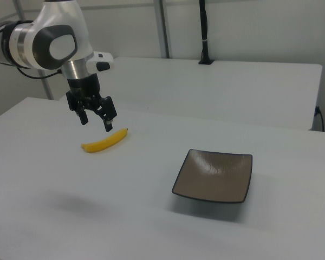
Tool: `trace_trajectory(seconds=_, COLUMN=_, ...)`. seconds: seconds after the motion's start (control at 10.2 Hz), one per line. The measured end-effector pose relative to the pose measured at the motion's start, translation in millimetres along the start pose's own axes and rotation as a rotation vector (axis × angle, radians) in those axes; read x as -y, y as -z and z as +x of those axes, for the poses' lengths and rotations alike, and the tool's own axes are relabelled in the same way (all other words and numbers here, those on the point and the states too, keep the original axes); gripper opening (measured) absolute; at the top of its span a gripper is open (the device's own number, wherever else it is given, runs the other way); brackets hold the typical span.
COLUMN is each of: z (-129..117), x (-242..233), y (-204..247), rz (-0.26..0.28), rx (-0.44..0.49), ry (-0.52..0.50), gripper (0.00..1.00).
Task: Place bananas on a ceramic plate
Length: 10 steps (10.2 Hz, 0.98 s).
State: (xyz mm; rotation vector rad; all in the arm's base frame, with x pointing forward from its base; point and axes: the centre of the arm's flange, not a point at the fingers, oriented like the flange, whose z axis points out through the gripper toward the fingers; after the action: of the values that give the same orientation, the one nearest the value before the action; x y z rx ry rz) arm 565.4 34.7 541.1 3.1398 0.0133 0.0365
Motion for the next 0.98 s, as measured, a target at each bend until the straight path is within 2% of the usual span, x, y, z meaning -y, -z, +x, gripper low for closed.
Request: trace_trajectory(seconds=0.98, z=-0.3, x=-2.7, y=-1.9, rz=-0.001, rx=0.004, ry=0.003, gripper=1.0)
